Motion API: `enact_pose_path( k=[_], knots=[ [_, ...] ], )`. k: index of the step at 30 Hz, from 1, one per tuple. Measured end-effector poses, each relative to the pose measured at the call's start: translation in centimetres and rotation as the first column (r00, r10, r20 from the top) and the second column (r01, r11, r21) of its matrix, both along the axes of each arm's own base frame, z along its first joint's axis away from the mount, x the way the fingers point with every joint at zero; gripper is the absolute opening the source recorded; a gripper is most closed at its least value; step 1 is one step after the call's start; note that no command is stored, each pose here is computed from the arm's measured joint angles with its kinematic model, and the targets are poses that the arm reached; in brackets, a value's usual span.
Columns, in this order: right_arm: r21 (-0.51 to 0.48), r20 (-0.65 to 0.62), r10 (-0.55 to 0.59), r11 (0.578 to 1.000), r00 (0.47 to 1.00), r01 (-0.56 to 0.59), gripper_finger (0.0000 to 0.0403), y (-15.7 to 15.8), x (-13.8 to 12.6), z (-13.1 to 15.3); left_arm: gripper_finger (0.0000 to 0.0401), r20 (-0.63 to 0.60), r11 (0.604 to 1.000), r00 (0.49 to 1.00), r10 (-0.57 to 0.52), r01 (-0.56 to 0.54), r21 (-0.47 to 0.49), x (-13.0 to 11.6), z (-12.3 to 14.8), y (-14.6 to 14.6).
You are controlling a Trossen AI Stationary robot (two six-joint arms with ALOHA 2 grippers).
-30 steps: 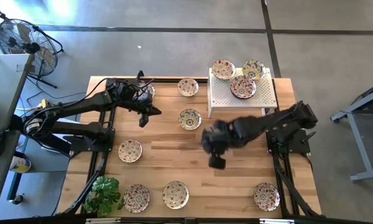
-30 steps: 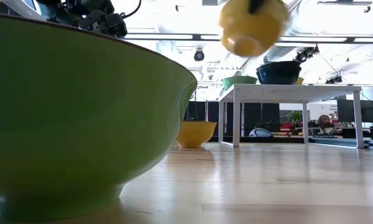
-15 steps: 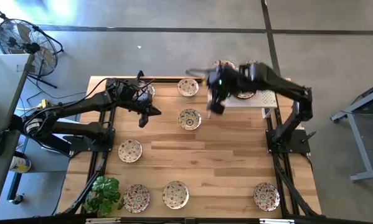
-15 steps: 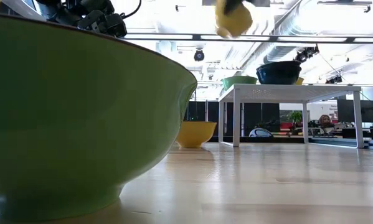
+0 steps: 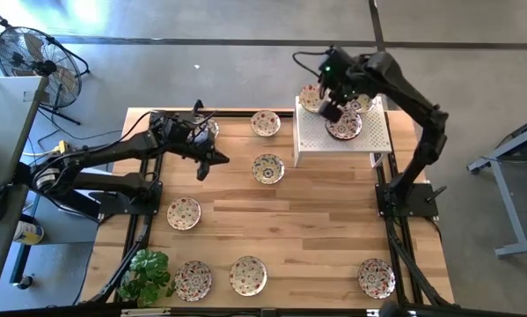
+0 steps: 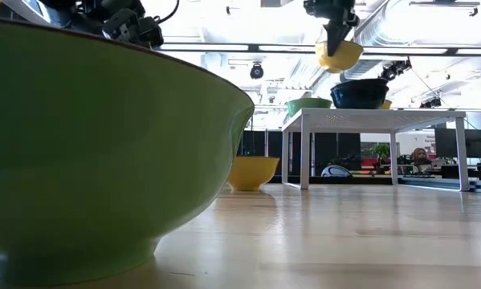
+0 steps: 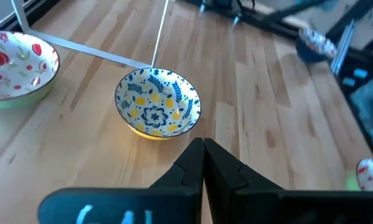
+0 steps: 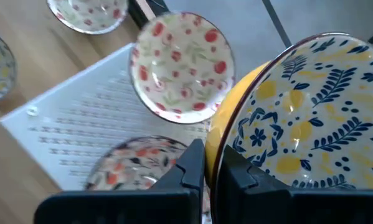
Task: Pick & Place Mini bowls
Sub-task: Stack the yellow patterned bowl on top of the yellow patterned bowl on the shelf
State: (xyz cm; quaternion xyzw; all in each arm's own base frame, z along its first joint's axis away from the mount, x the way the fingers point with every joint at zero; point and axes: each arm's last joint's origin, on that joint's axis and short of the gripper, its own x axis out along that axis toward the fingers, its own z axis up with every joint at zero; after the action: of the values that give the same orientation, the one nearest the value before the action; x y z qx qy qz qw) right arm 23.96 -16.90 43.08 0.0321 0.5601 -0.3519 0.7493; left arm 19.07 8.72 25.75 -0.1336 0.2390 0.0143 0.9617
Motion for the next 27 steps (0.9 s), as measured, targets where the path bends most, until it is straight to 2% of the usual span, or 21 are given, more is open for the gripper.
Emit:
enact_pose_path(
  k=[4,7,12,18,24,27],
  knots=[
    [0.011,-0.024,0.013,1.0,1.0,-0.013,0.0013,-1.5,-1.1,0.0,0.0001,0.088,0.998,0.995,0.055,-0.053,-0.025,-0.3,0.2,-0.1],
    [0.013,-0.043,0.019,1.0,0.999,-0.018,0.0012,-2.5,-2.0,0.0,0.0001,0.122,0.991,0.984,0.133,-0.131,-0.019,-0.6,0.4,0.0],
    [0.038,-0.045,0.029,0.999,0.999,-0.027,0.0012,-3.7,-3.1,-0.1,0.0001,0.213,0.969,0.946,0.246,-0.244,-0.036,-1.1,1.8,0.0],
    [0.056,-0.058,0.071,0.996,0.996,-0.068,0.0012,-4.8,-4.1,-0.1,0.0001,0.32,0.957,0.902,0.291,-0.277,-0.089,-1.8,3.3,-0.3],
    [0.048,-0.116,0.134,0.99,0.984,-0.129,0.0012,-5.7,-5.2,-0.1,0.0001,0.329,0.941,0.882,0.337,-0.321,-0.103,-2.2,3.6,-0.4],
    [0.036,-0.121,0.121,0.992,0.985,-0.117,0.0012,-5.9,-6.1,0.2,0.0001,0.329,0.937,0.877,0.35,-0.335,-0.101,-2.2,3.6,-0.3]
  ],
)
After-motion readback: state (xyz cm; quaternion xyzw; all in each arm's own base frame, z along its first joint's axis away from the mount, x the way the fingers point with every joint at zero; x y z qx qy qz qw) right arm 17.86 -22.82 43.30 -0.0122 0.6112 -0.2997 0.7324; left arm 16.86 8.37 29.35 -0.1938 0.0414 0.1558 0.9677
